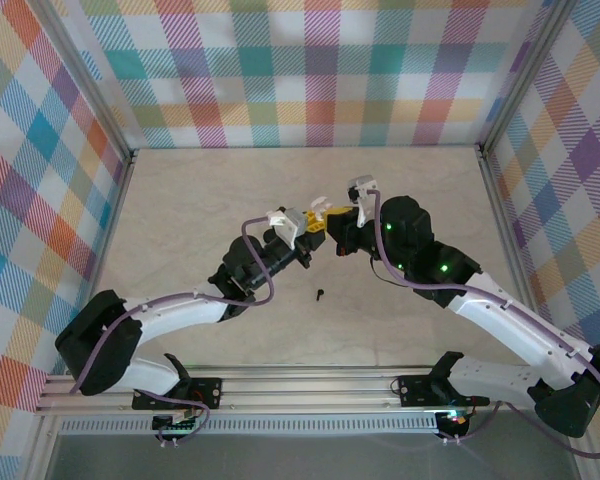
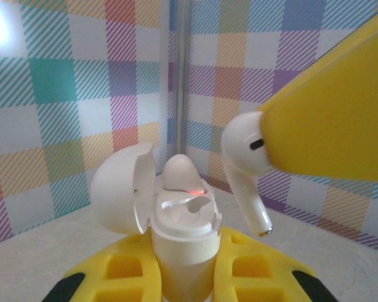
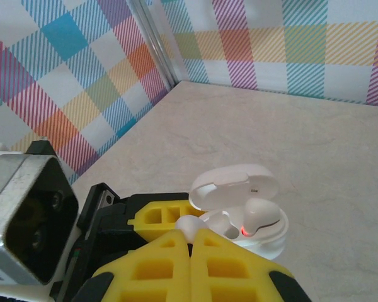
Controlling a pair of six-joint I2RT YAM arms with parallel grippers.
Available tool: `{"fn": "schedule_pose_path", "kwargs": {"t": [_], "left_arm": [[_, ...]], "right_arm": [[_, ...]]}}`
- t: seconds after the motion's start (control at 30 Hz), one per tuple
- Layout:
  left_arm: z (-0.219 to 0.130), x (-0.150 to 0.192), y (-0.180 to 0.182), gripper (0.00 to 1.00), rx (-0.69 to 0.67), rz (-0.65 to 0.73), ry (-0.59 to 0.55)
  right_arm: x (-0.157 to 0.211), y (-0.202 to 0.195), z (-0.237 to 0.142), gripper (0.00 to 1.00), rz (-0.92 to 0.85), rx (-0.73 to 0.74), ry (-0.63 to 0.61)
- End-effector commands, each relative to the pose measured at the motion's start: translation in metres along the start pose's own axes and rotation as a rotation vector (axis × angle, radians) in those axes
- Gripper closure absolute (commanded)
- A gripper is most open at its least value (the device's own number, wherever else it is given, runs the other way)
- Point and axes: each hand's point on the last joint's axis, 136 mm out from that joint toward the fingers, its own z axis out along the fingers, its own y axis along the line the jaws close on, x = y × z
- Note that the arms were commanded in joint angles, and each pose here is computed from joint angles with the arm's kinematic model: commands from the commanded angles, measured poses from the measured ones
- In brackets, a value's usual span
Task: Insert the wireless bluetooth earbuds into the charging case
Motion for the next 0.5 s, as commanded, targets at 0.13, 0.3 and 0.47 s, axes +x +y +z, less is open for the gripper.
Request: {"fn": "schedule_pose_path", "kwargs": {"t": [0.13, 0.3, 0.47], "left_arm": [[0.009, -0.020, -0.004, 1.00, 0.004, -0.036, -0.057], [0.001, 0.005, 0.016, 1.00, -0.093, -0.053, 0.056], [-0.024, 0.032, 0.039, 1.00, -0.183, -0.056, 0.178]], "right_arm": [[-0.017, -0.009, 0.000, 1.00, -0.025, 0.069, -0.068], [0.008, -0.079, -0.012, 1.00, 0.104, 0.439, 0.068], [0.079, -0.142, -0.013, 1.00, 0.328, 0.605, 0.354]]}}
